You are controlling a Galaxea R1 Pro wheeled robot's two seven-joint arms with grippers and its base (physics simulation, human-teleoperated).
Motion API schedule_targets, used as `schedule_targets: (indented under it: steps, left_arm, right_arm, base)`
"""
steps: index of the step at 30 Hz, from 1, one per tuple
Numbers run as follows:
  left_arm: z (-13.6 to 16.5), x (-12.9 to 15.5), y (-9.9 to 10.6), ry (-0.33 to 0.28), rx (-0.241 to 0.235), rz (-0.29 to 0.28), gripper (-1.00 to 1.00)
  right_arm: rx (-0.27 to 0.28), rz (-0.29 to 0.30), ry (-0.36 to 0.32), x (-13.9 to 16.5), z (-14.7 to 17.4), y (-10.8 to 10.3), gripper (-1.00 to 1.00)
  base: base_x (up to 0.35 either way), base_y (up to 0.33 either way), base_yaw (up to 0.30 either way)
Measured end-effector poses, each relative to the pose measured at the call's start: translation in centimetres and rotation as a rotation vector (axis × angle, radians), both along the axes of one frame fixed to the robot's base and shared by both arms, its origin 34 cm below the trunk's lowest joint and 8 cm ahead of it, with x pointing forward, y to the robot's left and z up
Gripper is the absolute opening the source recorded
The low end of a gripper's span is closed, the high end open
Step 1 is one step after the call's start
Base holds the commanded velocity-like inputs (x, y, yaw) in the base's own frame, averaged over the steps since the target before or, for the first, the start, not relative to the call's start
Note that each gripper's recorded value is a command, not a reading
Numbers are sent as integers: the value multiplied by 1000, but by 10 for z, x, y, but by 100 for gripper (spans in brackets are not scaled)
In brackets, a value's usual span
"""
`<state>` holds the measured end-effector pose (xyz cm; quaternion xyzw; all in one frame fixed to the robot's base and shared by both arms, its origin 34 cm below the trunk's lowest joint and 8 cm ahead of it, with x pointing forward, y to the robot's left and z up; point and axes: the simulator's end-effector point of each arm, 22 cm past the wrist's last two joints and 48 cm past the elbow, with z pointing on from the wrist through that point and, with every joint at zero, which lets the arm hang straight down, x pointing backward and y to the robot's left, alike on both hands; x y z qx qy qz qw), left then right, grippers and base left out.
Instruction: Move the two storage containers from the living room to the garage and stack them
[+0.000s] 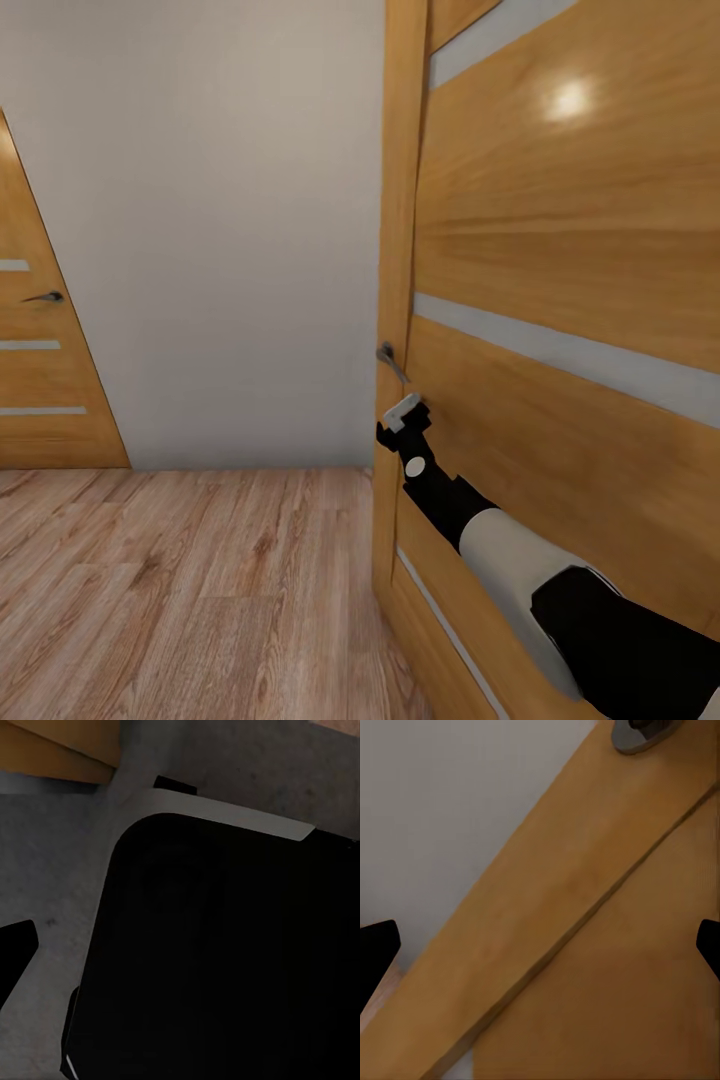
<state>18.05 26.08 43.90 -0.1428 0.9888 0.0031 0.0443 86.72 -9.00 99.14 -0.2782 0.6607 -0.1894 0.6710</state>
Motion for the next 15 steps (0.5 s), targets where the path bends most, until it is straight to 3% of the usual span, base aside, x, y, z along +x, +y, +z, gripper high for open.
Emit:
schedule_targets:
  steps: [15]
  left_arm:
    - [0, 0, -1, 0, 0, 3, 100]
  right_arm:
    - [9, -12, -9, 1, 2, -4, 100]
  base:
    - [0, 0, 179]
